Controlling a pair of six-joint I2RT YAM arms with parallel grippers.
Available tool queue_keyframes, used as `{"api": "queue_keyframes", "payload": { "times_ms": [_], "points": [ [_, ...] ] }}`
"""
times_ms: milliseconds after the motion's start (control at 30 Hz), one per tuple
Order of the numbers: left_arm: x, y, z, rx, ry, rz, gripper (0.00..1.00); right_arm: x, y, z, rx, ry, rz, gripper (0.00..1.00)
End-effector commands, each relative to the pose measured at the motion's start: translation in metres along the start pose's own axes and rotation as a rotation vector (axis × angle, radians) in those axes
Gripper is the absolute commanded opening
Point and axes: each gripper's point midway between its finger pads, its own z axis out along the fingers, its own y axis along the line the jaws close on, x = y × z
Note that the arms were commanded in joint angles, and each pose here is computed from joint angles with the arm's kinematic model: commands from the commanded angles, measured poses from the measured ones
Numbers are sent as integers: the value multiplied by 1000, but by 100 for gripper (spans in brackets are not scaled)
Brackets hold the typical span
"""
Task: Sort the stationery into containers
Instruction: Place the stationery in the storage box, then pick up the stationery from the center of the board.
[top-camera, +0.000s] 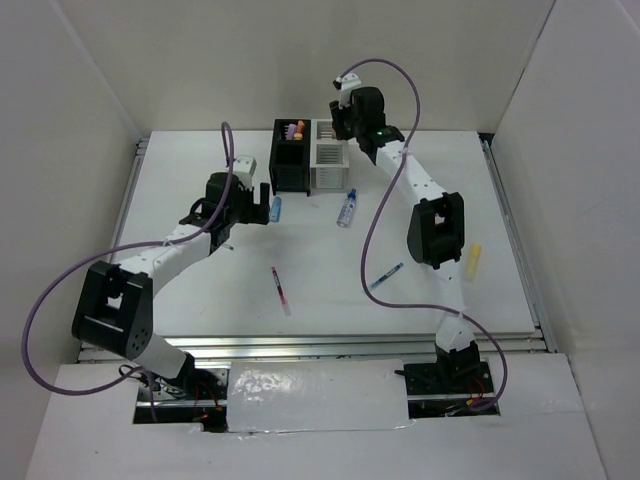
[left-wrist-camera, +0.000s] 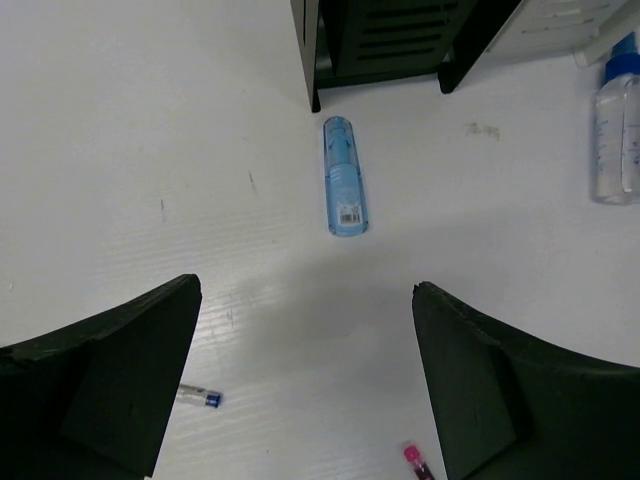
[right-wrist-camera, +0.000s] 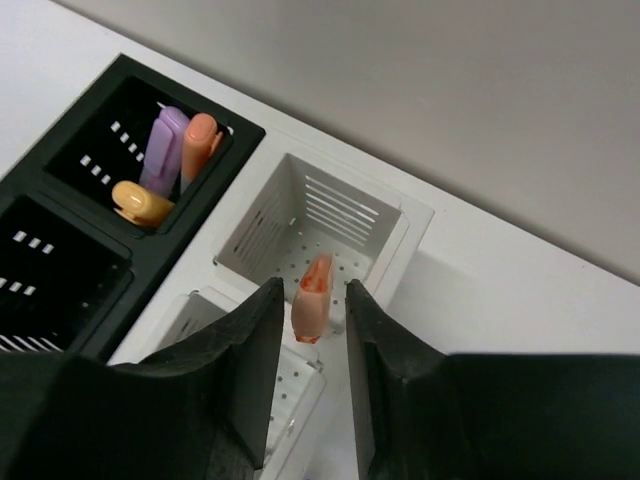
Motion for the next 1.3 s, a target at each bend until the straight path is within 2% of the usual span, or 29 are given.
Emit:
{"api": "queue_keyframes", "payload": {
  "times_ms": [0, 33, 133, 300, 500, 767, 967, 1267],
  "points": [
    [-13, -2, 12, -5, -77, -47, 99, -34, -5, 1, 3, -106, -24, 39],
    [-11, -3, 16, -1, -73, -56, 99, -34, -5, 1, 5, -108, -25, 49],
    [-13, -14, 24, 54, -101, -64, 99, -34, -7, 1, 13, -107, -17, 55],
    [-10, -25, 38, 81, -117, -33, 98, -56, -8, -18, -4, -130, 56, 56],
    [1, -28, 60, 59, -95, -4, 93, -105, -4, -75, -74, -179, 162, 56],
    [20, -23, 93, -25, -12, -22, 93, -111, -19, -123, -86, -150, 197, 56],
    [31, -26, 101, -44, 11, -4, 91, -114, -39, -142, -70, -147, 222, 56],
    [42, -21, 117, -109, 112, -16, 85, -120, -42, -158, -82, -154, 219, 56]
  ]
}}
